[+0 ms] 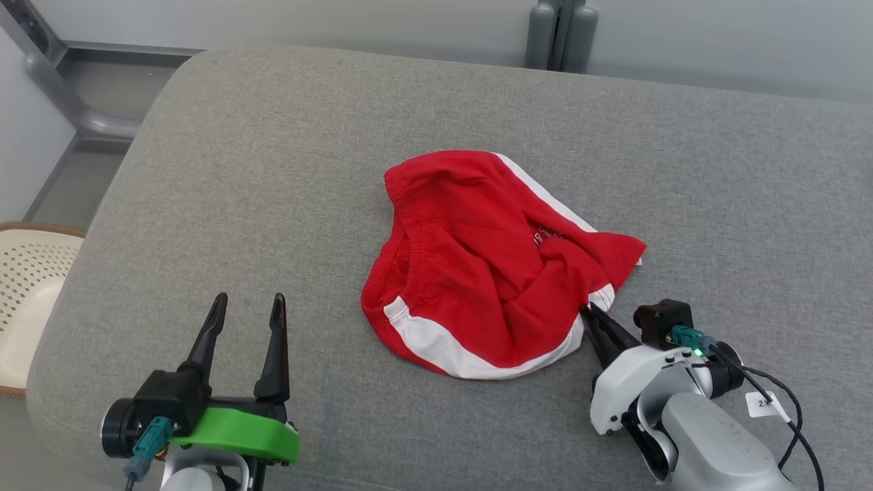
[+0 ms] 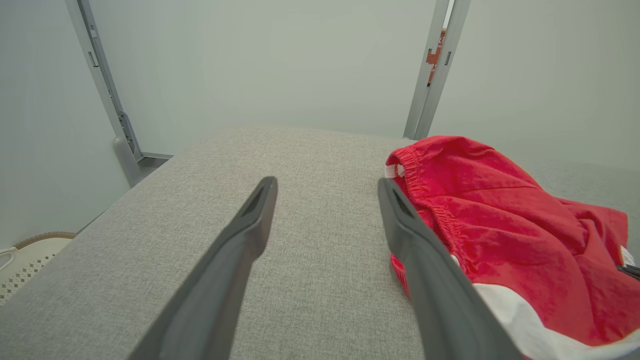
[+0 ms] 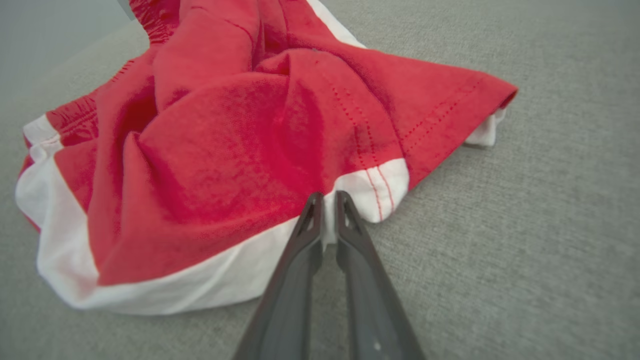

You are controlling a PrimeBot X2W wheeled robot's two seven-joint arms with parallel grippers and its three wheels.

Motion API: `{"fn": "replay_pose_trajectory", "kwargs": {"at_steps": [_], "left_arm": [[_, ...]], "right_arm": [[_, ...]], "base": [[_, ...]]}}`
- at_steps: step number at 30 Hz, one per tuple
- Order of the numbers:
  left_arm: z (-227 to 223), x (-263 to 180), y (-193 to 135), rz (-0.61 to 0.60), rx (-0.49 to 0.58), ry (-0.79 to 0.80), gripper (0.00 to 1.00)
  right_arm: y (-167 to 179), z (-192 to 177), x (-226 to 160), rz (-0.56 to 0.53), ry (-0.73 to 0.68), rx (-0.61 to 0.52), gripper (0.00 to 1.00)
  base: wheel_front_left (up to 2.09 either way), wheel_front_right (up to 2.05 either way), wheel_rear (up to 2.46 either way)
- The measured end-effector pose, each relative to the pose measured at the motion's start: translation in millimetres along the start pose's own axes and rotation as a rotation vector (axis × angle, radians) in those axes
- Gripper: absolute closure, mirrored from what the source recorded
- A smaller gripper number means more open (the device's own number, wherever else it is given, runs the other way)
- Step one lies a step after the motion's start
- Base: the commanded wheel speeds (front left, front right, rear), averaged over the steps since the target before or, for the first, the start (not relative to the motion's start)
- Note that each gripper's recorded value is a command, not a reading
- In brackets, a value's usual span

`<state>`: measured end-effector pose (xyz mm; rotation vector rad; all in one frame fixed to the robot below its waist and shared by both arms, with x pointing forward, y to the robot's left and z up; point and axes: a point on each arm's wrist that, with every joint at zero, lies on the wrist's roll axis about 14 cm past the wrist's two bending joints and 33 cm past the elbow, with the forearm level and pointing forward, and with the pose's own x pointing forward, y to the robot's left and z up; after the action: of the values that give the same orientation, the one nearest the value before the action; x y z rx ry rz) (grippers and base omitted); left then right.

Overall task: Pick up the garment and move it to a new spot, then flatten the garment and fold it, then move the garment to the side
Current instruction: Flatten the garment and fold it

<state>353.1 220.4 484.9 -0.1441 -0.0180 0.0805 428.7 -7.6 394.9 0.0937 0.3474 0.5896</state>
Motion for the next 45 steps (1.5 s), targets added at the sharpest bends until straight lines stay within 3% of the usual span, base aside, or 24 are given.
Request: {"fn": "replay_pose_trajectory", "kwargs": {"at_steps": [7, 18, 19, 20, 24, 38, 45], "left_arm": [[-1, 1, -6, -0.018, -0.007, 0.001, 0.0], [-7, 0, -30, -0.089, -0.025, 0.015, 0.0], [-7, 1, -33, -0.097, -0.027, 0.015, 0.0], [-8, 2, -35, -0.104, -0.027, 0.017, 0.0], [-9, 5, -44, -0.132, -0.03, 0.02, 0.0], [-2, 7, -57, -0.172, -0.026, -0.004, 0.0], [2, 4, -57, -0.177, -0.021, -0.015, 0.0]], "right_arm": [[-9, 23, -9, -0.028, -0.081, 0.023, 1.0], [-35, -2, -92, -0.163, -0.118, 0.042, 1.0], [-35, -3, -97, -0.175, -0.124, 0.057, 0.45], [-35, -4, -101, -0.184, -0.128, 0.069, 0.0], [-40, -9, -115, -0.232, -0.139, 0.105, 0.0], [-78, 55, -159, -0.381, -0.361, 0.022, 0.0], [-78, 77, -179, -0.419, -0.452, 0.008, 0.0]], "base": [[0.0, 0.0, 0.0], [0.0, 0.0, 0.0], [0.0, 0.0, 0.0], [0.0, 0.0, 0.0], [0.0, 0.0, 0.0], [0.0, 0.0, 0.0], [0.0, 0.0, 0.0]]}}
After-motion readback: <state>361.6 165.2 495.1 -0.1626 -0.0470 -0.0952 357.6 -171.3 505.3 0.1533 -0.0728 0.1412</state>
